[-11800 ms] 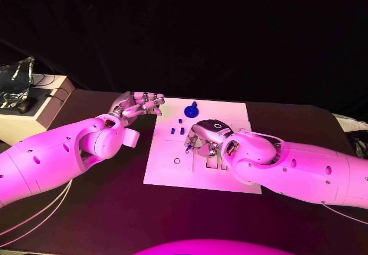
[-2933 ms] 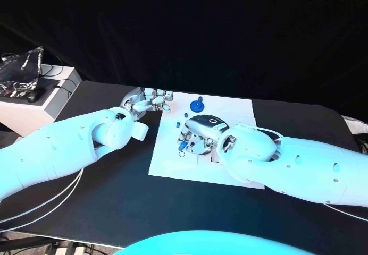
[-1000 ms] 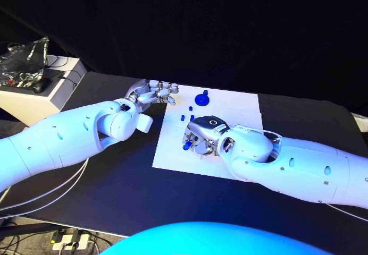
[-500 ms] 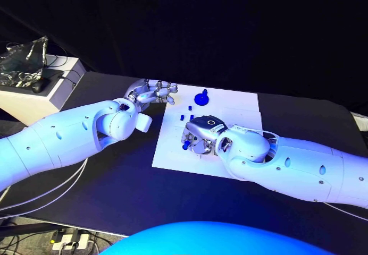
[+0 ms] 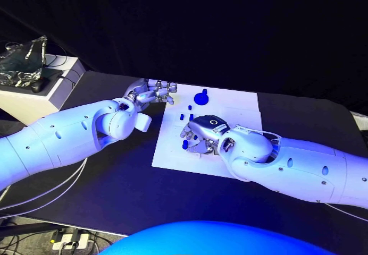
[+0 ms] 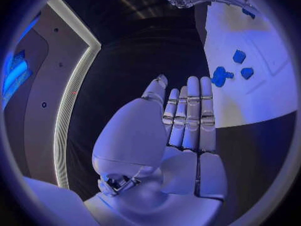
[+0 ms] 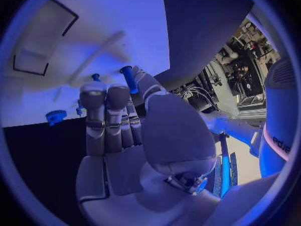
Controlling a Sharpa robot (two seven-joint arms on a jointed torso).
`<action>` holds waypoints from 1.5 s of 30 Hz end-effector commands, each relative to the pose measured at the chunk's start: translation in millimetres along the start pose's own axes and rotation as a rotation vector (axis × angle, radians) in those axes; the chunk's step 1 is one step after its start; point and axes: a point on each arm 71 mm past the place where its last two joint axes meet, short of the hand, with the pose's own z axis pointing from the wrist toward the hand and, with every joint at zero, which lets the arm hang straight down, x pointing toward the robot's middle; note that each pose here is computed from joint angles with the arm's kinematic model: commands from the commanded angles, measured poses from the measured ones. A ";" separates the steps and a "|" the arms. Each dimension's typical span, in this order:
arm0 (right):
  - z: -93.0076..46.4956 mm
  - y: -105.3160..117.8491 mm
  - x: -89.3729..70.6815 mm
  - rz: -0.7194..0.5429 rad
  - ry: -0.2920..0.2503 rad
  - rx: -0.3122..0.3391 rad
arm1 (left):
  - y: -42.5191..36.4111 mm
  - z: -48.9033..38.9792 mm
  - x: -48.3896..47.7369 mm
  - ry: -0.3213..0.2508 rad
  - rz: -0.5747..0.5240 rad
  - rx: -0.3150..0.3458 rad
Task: Assemble the parts on the task board
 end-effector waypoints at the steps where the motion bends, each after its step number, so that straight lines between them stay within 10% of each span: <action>1: -2.2 0.6 -2.7 0.012 -0.038 -0.013 | -0.7 0.2 1.6 0.016 -0.004 0.003; 13: -30.1 -17.7 -21.7 0.112 -0.139 0.035 | -0.1 0.2 1.1 0.014 -0.003 0.003; 22: -69.7 -83.6 -50.3 0.506 -0.139 0.262 | 2.3 -2.2 -0.5 0.007 -0.004 0.004; 36: -140.0 -157.5 -46.9 0.495 0.100 0.693 | 9.8 -10.4 3.2 0.022 -0.017 -0.002; 45: -146.5 -157.2 -34.5 0.438 0.166 0.811 | 12.4 -12.6 7.0 0.033 -0.020 -0.008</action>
